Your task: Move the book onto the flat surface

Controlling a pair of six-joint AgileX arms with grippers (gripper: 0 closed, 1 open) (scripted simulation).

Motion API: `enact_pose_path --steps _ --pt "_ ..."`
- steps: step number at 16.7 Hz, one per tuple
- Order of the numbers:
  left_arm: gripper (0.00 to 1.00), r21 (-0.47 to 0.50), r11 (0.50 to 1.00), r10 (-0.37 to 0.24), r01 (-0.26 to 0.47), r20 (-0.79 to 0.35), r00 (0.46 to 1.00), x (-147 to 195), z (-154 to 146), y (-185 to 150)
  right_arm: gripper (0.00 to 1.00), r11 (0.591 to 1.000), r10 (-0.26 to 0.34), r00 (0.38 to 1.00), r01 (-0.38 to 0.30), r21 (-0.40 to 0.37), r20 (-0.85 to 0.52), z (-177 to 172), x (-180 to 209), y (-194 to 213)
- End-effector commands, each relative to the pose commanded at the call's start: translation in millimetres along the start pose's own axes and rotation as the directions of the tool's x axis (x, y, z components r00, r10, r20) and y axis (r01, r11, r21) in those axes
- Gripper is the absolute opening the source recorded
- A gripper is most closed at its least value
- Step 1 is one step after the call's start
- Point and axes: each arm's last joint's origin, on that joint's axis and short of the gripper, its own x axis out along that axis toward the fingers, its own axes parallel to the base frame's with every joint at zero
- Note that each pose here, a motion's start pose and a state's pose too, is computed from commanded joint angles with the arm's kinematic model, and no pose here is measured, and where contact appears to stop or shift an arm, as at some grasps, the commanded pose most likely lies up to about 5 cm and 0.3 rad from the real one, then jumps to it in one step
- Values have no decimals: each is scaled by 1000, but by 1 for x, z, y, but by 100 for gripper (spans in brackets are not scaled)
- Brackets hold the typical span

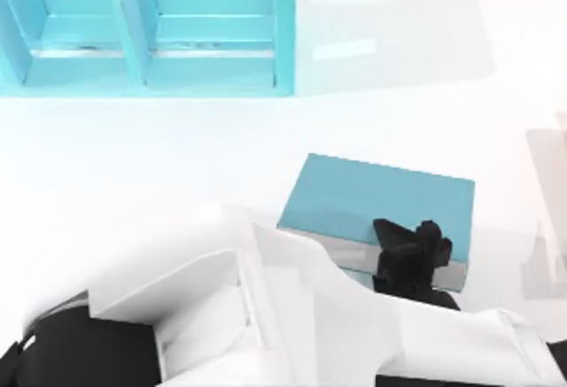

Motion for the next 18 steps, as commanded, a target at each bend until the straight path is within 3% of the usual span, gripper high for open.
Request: enact_pose_path --steps 13,18 --pt "98 0 1000 0 0 0 1000 0 0 0 100 1000 0 1000 0 0 0 0 0 0" --pt "100 0 1000 0 0 0 1000 0 0 0 100 1000 0 1000 0 0 0 0 0 0"
